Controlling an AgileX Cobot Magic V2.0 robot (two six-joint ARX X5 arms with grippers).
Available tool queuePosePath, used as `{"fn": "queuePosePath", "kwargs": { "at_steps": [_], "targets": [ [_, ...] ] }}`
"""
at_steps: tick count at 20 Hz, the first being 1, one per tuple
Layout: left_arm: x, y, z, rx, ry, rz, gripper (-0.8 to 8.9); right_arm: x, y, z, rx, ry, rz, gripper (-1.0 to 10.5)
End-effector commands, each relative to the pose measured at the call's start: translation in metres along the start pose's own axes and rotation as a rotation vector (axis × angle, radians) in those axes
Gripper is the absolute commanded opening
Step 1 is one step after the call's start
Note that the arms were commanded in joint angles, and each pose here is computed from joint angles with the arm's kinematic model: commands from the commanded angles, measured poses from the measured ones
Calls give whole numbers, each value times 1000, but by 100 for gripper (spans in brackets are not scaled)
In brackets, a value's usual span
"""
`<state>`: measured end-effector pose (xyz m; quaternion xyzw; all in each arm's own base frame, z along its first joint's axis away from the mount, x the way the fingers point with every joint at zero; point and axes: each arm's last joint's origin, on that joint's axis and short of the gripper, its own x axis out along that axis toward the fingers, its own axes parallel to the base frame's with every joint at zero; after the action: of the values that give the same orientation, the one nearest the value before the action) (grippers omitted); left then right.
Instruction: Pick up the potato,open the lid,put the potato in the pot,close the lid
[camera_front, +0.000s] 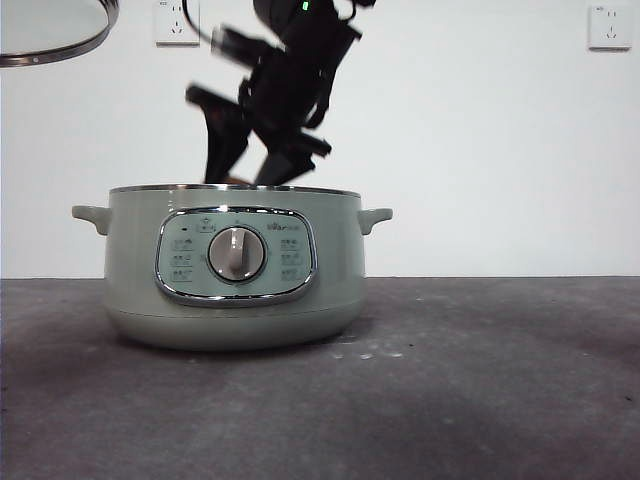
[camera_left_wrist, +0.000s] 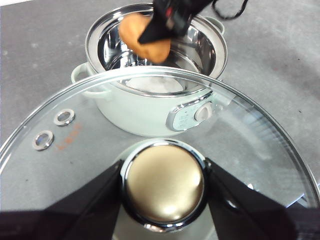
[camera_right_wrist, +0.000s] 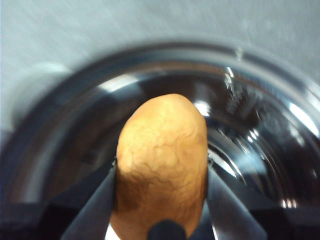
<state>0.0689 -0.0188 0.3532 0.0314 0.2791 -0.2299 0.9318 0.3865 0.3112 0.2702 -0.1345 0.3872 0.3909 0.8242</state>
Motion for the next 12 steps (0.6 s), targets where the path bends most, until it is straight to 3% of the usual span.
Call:
{"fn": "queuePosePath", "kwargs": {
  "at_steps": [1,12],
  "targets": [
    [-4,-1,4,6,-53,-1,-8,17,-2,-9,-35,57,-25,-17],
    [-4,-1,3,6,-53,-4,-8,40,-3,-30,-54,213,-38,-11]
  ]
}}
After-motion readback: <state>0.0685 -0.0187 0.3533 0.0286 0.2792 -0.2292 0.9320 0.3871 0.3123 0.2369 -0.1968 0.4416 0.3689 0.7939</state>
